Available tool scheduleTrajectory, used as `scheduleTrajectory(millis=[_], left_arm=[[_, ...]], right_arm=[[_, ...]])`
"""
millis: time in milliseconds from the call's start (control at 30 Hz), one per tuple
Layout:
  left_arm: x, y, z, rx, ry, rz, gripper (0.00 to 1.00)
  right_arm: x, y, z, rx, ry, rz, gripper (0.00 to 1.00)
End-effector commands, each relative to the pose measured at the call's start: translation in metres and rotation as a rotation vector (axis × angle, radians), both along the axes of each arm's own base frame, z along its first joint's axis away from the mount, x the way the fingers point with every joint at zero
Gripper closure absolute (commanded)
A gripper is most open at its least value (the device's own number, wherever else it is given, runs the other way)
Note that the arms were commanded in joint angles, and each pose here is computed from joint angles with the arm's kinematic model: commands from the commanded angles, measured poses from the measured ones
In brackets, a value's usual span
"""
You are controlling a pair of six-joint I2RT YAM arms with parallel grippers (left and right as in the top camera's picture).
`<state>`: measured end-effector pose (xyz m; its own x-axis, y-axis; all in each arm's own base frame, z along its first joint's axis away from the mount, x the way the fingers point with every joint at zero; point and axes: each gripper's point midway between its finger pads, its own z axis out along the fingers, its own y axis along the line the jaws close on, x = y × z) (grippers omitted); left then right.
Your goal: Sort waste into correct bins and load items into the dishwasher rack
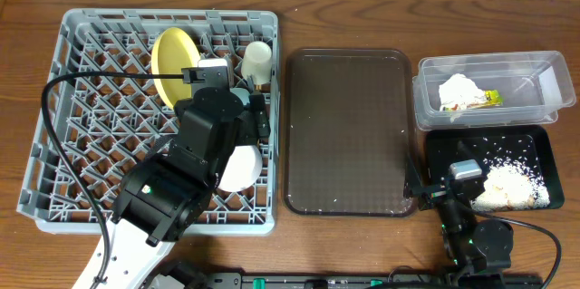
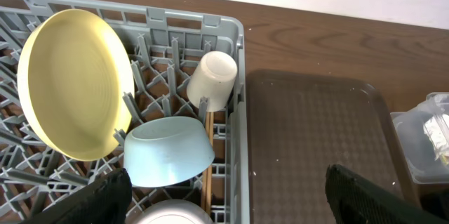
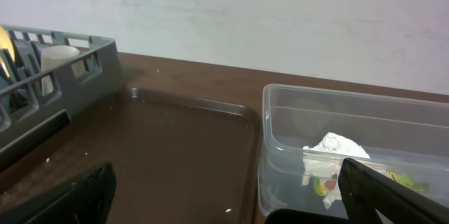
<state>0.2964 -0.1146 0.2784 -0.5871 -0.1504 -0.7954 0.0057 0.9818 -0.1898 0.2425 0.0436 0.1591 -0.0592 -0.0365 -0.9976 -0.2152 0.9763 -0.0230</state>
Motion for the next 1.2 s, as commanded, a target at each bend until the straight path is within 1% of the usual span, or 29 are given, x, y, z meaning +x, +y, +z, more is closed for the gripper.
scheduleTrajectory(millis=[0,133,233,333,500,700,800,900,1033,1167], left_arm=[[0.001,0.003,0.001,0.018,-0.003,0.007,0.11],[0.001,0.003,0.0,0.018,-0.003,0.007,0.11],[-0.005,0.007,0.007,0.004,-0.026,0.008,0.11],[-0.022,0.018,0.008,0.003,-0.028,0.009,0.11],[-0.049,0.045,0.007,-0.043,-0.083,0.053,0.11],[-0.083,0.078,-0.02,-0.129,-0.133,0.111,0.1],[-0.094,0.089,-0.033,-0.161,-0.166,0.141,0.11],[-0.102,0.101,-0.041,-0.228,-0.227,0.21,0.11],[-0.098,0.113,-0.035,-0.388,-0.366,0.31,0.11],[-0.087,0.106,-0.01,-0.475,-0.569,0.239,0.11]], right_arm=[[0.0,0.0,0.0,-0.001,-0.001,-0.004,0.01],[0.0,0.0,0.0,-0.001,-0.001,-0.004,0.01],[0.0,0.0,0.0,-0.001,-0.001,-0.004,0.01],[0.0,0.0,0.0,-0.001,-0.001,-0.004,0.01],[0.0,0.0,0.0,-0.001,-0.001,-0.004,0.01],[0.0,0.0,0.0,-0.001,-0.001,-0.004,0.01],[0.0,0.0,0.0,-0.001,-0.001,-0.004,0.01],[0.0,0.0,0.0,-0.001,-0.001,-0.004,0.01],[0.0,0.0,0.0,-0.001,-0.001,-0.004,0.01],[0.0,0.0,0.0,-0.001,-0.001,-0.004,0.01]])
